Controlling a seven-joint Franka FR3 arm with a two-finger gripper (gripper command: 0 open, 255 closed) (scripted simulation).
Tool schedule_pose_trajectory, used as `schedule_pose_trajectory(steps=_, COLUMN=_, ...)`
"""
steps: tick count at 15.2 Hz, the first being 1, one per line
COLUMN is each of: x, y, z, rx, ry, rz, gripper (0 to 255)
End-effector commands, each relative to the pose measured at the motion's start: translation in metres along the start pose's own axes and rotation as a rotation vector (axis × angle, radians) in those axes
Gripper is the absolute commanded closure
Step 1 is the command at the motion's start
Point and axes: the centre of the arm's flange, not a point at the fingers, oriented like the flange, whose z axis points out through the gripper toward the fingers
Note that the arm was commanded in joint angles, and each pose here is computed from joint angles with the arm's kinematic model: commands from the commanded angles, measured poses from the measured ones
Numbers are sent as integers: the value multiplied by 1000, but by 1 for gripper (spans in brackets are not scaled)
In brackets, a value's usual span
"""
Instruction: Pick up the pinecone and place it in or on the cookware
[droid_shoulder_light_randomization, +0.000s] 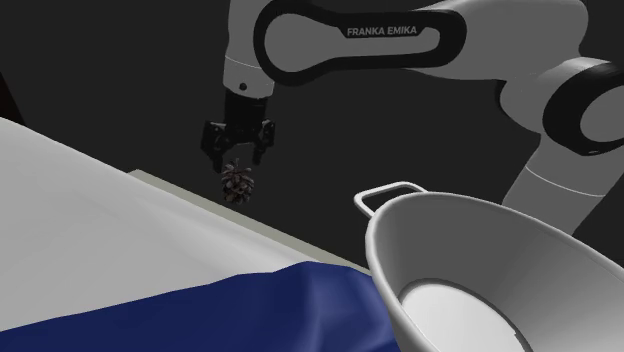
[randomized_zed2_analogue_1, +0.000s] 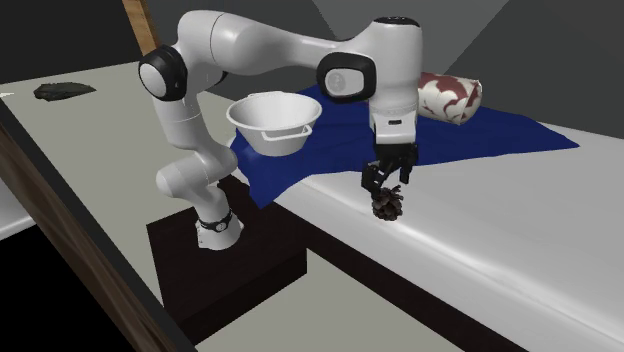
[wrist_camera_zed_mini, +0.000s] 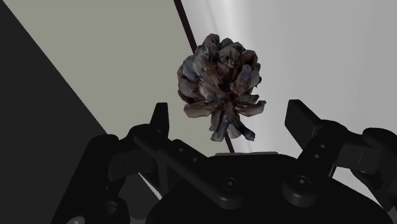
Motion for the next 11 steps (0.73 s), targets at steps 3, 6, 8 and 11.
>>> schedule_pose_trajectory(steps=3, x=0, y=0, z=20, rx=0, ry=1, rz=0, gripper=0)
schedule_pose_trajectory(steps=6, x=0, y=0, z=20, rx=0, ry=1, rz=0, gripper=0)
schedule_pose_trajectory(steps=8, x=0, y=0, z=20, rx=0, ry=1, rz=0, gripper=0)
schedule_pose_trajectory(steps=11, x=0, y=0, z=20, rx=0, ry=1, rz=0, gripper=255)
